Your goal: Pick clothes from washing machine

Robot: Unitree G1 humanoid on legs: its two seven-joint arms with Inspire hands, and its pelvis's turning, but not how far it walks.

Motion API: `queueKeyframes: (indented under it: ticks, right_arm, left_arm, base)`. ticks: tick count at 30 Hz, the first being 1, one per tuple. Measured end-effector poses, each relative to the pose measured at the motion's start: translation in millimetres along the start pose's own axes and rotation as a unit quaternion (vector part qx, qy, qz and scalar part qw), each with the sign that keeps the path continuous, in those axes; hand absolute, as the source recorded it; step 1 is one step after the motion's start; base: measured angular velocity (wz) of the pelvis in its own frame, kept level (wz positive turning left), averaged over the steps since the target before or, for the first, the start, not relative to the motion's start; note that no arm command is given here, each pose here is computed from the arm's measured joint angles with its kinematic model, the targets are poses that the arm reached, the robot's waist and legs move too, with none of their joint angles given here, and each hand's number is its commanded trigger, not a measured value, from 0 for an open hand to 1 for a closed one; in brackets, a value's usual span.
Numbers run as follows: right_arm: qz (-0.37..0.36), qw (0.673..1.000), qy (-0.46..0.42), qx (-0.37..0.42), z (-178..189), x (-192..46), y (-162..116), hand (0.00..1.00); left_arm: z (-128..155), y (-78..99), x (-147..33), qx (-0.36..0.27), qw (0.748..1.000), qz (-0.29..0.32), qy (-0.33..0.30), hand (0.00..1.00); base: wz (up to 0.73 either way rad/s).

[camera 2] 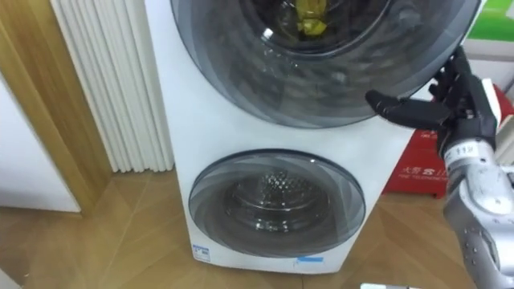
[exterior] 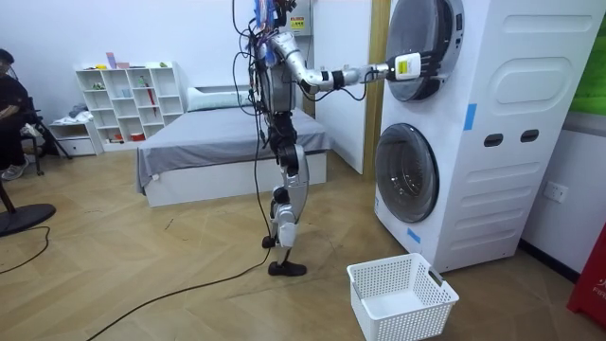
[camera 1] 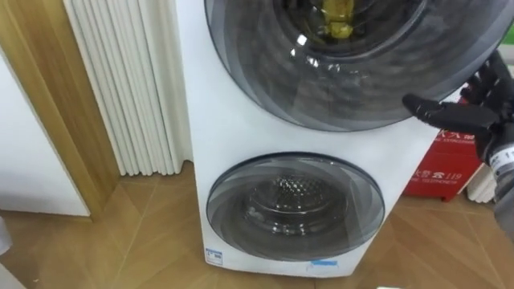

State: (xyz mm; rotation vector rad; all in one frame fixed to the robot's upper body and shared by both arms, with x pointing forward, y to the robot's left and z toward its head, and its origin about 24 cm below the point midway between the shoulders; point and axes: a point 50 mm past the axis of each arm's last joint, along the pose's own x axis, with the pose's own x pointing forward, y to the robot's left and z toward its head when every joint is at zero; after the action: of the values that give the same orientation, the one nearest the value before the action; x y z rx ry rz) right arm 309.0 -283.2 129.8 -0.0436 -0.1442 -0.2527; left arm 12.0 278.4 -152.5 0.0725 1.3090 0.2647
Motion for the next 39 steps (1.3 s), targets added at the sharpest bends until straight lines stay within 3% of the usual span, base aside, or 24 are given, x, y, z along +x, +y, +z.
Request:
queueKeyframes:
  ticks: [12,25,39]
  right_arm:
    - [0.035,0.999,-0.026,-0.014,-5,-38,5,0.0]
    - [0.086,0.993,-0.044,0.061,-19,-71,27,0.0]
    - [0.158,0.985,-0.011,0.072,-42,-107,45,0.0]
  left_arm:
    - [-6,-0.9,-1.2,0.001,1.0,-0.001,0.003,0.0]
    - [-12,-12.9,-1.1,0.021,1.0,-0.02,0.009,0.0]
    - [5,-23.5,3.3,0.03,0.999,-0.035,-0.021,0.0]
  base:
    - [-0.03]
    - [0.0]
    - [-0.03]
